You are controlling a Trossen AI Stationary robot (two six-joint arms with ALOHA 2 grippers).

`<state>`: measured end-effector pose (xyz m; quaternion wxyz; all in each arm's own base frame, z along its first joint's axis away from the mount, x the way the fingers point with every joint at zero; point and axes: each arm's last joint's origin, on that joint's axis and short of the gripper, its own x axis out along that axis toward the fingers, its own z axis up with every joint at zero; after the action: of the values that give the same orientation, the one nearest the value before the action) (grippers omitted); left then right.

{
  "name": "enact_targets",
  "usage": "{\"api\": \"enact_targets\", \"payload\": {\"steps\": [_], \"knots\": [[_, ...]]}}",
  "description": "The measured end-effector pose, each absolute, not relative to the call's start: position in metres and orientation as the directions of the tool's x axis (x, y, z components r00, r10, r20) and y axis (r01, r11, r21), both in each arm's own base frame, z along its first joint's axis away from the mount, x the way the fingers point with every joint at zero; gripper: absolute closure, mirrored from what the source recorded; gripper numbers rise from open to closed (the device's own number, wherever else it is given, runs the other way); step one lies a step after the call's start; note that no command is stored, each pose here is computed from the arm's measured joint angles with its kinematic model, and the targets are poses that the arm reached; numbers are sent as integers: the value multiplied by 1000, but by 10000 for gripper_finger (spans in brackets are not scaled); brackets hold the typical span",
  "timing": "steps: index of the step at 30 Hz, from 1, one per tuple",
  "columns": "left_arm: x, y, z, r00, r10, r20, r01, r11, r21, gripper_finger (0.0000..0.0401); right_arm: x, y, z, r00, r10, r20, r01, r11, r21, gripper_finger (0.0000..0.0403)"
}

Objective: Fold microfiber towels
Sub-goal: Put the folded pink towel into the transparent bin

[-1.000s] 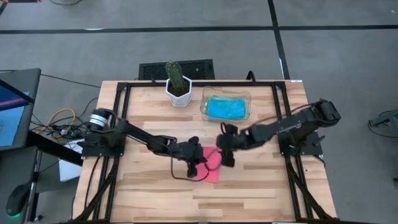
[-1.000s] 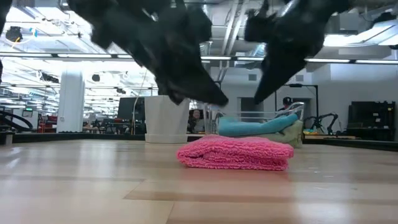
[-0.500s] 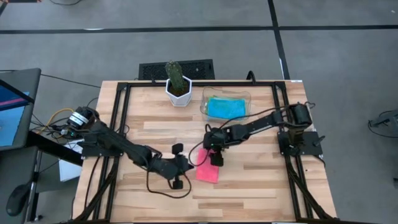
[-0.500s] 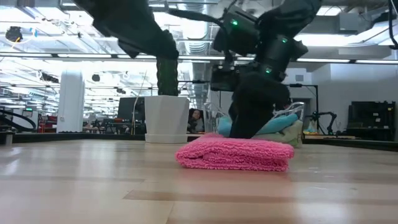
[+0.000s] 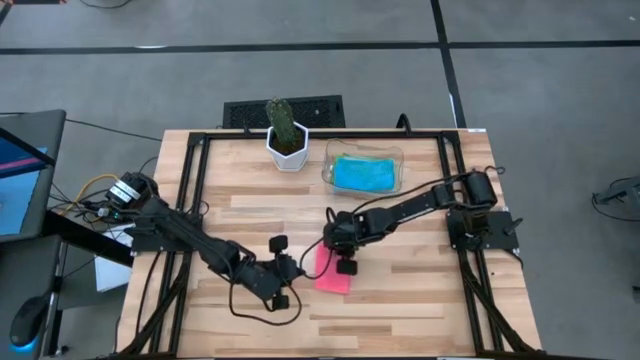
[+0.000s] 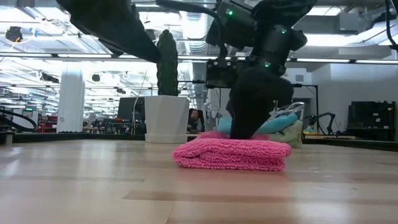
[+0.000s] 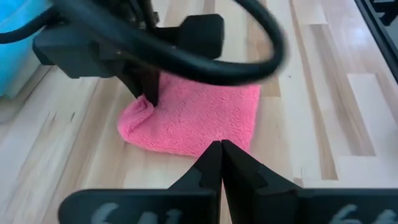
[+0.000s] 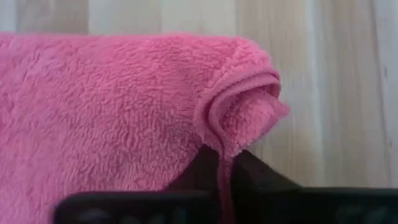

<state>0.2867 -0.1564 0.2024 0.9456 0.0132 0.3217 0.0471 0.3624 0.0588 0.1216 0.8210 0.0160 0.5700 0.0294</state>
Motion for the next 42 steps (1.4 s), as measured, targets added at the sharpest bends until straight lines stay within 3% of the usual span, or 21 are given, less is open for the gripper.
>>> {"api": "enact_targets", "payload": {"steps": [7, 9, 18, 27, 33, 42], "knots": [[283, -162, 202, 785, 85, -613, -58, 996, 64, 399, 367, 52, 139, 364, 99, -926, 25, 993, 116, 382], [280, -164, 201, 780, 99, -618, -66, 995, 76, 399, 370, 45, 159, 427, 96, -899, 62, 989, 135, 382], [271, -172, 199, 778, 155, -610, -96, 987, 127, 399, 346, -19, 242, 618, -51, -784, 267, 952, 148, 382], [268, -175, 198, 775, 169, -609, -104, 985, 140, 399, 306, -92, 300, 725, -270, -634, 468, 868, 165, 382], [267, -174, 197, 768, 181, -614, -112, 982, 150, 399, 289, -126, 299, 654, -415, -632, 633, 758, 157, 382], [267, -174, 197, 767, 182, -615, -111, 982, 152, 399, 251, -140, 223, 592, -462, -660, 777, 543, 318, 382]]}}
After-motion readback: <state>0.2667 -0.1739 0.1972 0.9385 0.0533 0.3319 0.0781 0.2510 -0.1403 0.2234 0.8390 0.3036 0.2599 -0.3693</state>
